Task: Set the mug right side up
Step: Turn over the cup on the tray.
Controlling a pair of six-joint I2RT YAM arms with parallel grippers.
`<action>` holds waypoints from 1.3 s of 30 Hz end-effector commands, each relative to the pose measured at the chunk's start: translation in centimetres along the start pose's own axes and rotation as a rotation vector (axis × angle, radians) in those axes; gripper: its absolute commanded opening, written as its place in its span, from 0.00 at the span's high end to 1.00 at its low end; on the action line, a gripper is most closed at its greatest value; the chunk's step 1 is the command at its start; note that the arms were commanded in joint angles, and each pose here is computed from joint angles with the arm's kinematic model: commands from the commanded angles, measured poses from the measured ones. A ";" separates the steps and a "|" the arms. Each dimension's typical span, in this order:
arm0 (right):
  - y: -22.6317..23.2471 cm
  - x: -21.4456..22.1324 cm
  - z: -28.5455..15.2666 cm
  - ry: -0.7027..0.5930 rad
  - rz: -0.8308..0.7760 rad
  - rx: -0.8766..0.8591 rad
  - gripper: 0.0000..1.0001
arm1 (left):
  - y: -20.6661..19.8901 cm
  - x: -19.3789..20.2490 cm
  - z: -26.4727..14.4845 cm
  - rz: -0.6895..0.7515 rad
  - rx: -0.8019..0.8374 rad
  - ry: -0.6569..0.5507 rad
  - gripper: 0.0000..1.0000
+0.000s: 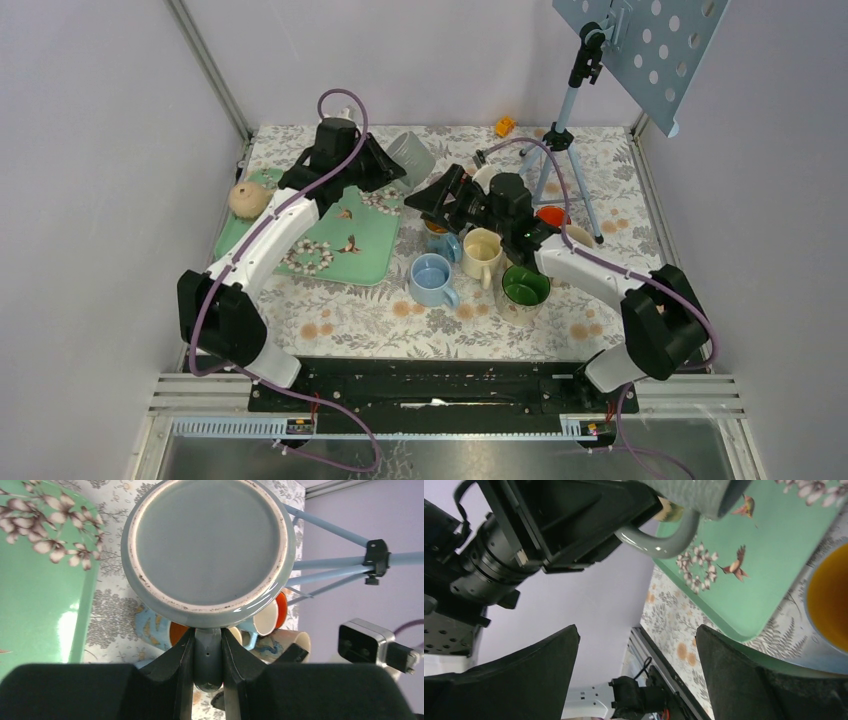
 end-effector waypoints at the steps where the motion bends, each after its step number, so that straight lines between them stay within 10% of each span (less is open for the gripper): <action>1: 4.2 -1.8 0.8 -0.060 0.008 -0.187 0.08 | -7.4 -4.2 -5.2 0.006 0.323 -0.166 1.00; 39: 6.0 -6.1 1.2 -0.168 0.279 -0.558 0.48 | -9.7 -2.8 -8.0 -0.117 0.583 -0.069 1.00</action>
Point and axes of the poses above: each gripper's point midway between its finger pads, its own z axis out along the fingers, its own y axis along the line the jaws close on, x = y × z, the point moved 6 cm from there along -z, back along the fingers, and after that the axes turned 2 degrees about -z, right-handed, at the moved point
